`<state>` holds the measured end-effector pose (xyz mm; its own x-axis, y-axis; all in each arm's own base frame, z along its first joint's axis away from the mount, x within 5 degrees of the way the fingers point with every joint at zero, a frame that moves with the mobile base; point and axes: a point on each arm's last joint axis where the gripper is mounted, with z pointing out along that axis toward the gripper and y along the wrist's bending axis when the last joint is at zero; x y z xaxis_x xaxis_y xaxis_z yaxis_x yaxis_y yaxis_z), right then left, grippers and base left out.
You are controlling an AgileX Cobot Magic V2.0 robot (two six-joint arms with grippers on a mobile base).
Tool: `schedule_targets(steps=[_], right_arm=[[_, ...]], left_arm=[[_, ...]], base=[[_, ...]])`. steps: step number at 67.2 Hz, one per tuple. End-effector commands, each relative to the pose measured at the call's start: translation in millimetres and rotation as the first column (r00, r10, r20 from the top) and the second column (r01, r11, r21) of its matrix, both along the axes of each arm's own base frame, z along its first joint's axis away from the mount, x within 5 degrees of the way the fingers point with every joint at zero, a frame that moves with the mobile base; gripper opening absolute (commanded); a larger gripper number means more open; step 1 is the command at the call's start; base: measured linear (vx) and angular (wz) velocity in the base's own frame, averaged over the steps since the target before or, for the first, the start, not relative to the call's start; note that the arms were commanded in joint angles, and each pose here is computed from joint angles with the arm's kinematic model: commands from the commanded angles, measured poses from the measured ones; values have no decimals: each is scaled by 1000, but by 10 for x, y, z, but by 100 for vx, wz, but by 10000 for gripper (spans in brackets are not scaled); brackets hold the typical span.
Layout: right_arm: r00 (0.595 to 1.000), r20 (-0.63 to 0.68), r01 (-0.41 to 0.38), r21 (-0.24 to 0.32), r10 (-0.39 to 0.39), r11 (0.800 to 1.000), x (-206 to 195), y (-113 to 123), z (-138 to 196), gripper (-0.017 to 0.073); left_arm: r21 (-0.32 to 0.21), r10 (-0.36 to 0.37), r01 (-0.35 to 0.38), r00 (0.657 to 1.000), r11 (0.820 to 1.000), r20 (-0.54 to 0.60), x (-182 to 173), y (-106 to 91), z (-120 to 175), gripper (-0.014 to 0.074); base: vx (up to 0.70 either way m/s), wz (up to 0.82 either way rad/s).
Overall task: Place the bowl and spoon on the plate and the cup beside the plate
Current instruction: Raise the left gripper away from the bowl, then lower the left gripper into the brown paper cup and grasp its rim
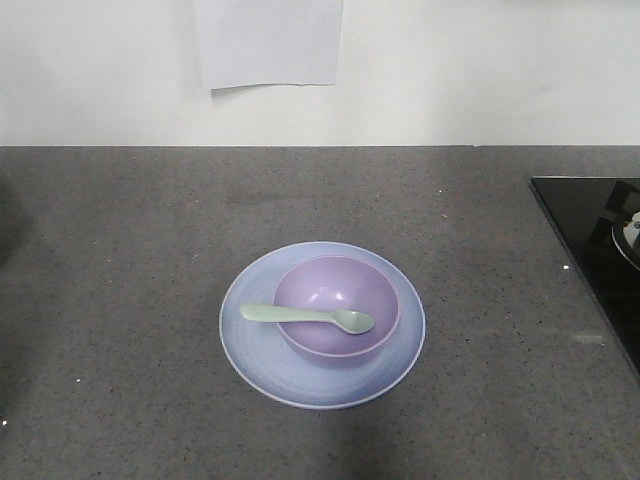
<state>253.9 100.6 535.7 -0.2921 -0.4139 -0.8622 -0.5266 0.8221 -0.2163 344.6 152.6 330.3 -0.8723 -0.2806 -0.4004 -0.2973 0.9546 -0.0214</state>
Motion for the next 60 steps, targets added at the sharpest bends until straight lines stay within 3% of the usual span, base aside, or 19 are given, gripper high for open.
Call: schedule_targets(steps=[1, 43, 60], right_arm=[[995, 102, -1, 33, -3, 999, -92, -35, 169, -10], [996, 90, -3, 24, 1, 1000, -97, -36, 156, -10], [996, 87, -4, 23, 2, 1000, -98, -36, 154, -10]], left_arm=[[16, 30, -31, 994, 999, 101, -66, 4, 249, 486], [-39, 40, -38, 999, 999, 37, -3, 34, 9, 485], [-39, 32, -32, 999, 999, 14, -7, 51, -179, 415]], base=[[0, 0], [0, 0], [0, 0]])
